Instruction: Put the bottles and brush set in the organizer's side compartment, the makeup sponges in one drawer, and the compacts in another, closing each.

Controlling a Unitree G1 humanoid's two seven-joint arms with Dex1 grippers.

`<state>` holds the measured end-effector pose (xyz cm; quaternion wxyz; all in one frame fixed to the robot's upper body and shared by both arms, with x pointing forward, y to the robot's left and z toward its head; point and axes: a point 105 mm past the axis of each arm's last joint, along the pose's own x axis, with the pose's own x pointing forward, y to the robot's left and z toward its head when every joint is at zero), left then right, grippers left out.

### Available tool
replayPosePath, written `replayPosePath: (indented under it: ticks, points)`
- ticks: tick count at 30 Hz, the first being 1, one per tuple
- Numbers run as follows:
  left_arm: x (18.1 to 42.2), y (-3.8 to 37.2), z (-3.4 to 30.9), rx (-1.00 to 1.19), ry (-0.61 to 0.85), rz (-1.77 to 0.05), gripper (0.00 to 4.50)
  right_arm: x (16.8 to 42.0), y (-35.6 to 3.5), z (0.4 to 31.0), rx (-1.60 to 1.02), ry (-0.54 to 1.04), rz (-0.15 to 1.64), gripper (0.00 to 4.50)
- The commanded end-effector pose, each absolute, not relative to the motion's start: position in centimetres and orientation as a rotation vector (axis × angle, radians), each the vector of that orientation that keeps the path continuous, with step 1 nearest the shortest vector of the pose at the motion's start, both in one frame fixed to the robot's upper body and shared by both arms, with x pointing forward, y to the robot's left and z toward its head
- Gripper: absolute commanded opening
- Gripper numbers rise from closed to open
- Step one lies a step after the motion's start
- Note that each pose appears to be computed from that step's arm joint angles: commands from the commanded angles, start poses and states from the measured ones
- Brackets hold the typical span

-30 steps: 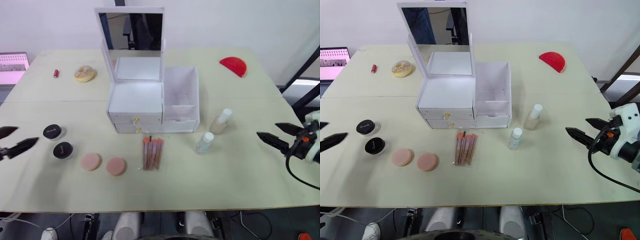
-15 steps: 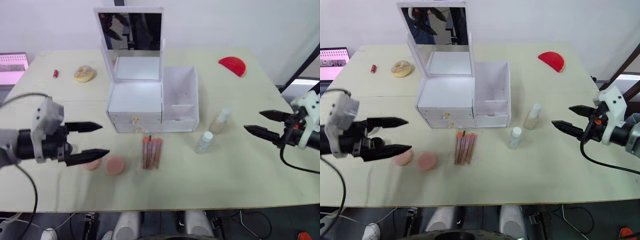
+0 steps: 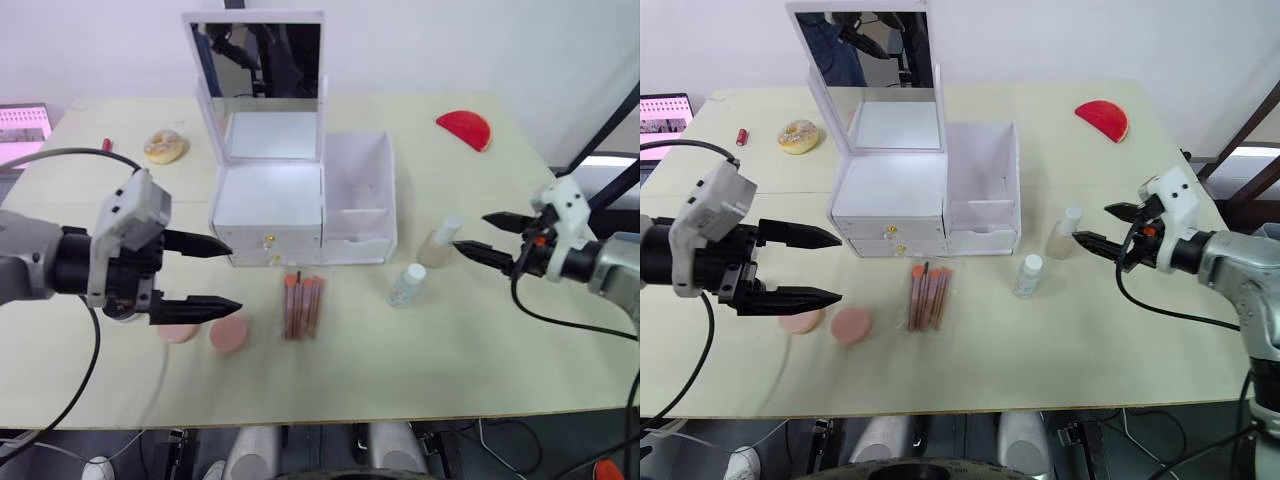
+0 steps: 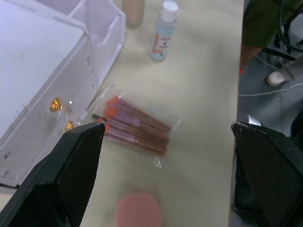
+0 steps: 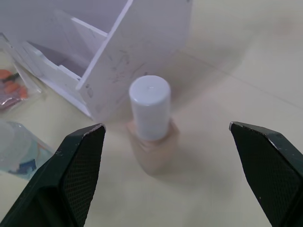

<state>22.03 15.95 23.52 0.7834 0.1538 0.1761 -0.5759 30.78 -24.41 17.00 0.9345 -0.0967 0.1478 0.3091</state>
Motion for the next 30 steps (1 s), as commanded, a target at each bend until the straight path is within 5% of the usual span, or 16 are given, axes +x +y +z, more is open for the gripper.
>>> replayPosePath:
  ticks: [1,16,19,25,30]
  points:
    - [22.0,15.5,24.3,0.369,0.332,-1.245,4.5,31.4,-23.7,18.2,-0.218,0.239,0.64,4.44]
    - [21.8,15.0,24.7,0.364,0.314,-1.239,4.5,32.9,-22.1,17.7,-0.18,0.204,0.663,4.44]
    - [21.8,15.0,24.6,0.364,0.317,-1.237,4.5,32.9,-22.2,17.9,-0.174,0.195,0.662,3.72]
    - [21.8,15.0,24.4,0.366,0.324,-1.238,4.5,32.8,-22.2,18.3,-0.169,0.188,0.663,0.86]
    - [21.8,15.0,24.3,0.361,0.324,-1.24,4.5,32.7,-22.2,18.2,-0.172,0.19,0.663,0.78]
